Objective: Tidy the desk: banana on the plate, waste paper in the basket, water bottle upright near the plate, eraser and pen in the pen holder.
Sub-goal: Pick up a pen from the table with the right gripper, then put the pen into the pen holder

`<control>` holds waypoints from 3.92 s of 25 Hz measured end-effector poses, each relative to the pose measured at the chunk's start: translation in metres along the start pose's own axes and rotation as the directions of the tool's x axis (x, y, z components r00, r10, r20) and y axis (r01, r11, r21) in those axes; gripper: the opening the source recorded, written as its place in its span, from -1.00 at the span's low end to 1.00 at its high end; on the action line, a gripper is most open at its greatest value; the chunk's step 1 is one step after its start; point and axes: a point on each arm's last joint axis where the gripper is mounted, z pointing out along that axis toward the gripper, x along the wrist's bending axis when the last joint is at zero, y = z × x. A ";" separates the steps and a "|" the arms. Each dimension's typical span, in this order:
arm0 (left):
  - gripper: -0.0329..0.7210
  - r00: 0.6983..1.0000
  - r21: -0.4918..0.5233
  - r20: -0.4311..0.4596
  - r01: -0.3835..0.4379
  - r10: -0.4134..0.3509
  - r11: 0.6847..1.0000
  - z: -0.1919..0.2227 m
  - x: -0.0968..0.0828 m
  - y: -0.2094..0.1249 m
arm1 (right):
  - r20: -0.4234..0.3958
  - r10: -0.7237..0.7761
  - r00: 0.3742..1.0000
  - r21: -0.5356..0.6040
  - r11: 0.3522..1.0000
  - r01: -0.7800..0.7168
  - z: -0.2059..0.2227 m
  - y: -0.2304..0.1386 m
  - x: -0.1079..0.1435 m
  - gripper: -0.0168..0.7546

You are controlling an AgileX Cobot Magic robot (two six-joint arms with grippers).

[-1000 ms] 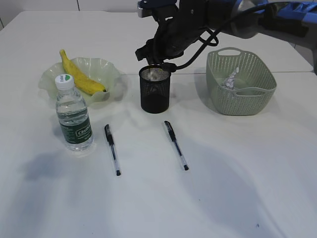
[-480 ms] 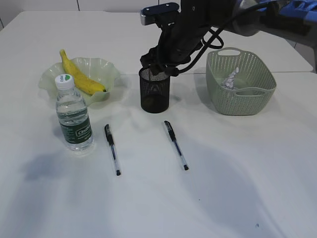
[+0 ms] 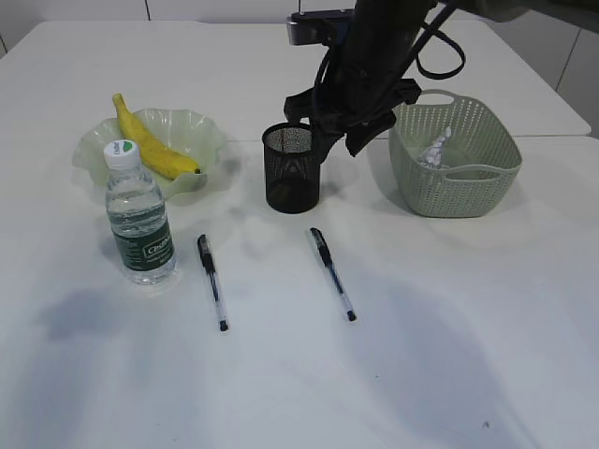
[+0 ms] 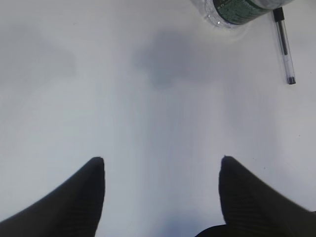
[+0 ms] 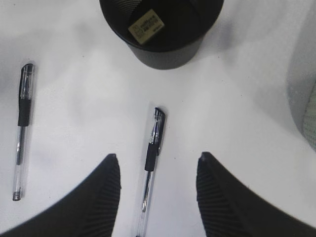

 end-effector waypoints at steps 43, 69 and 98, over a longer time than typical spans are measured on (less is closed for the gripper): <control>0.44 1.000 -0.024 -0.001 0.001 -0.001 1.000 0.000 0.000 0.002 | 0.156 0.077 0.985 0.236 0.965 -0.113 0.128 -0.028 0.019 0.02; 0.37 1.000 -0.028 -0.001 0.001 -0.001 1.000 0.000 0.000 0.003 | 0.134 0.068 0.989 0.251 0.963 -0.100 0.135 -0.030 0.020 -0.81; 0.35 1.000 -0.030 -0.001 0.001 -0.001 1.000 0.000 0.000 0.003 | 0.134 -0.042 0.990 -0.420 0.903 0.095 -0.022 0.034 0.024 -0.82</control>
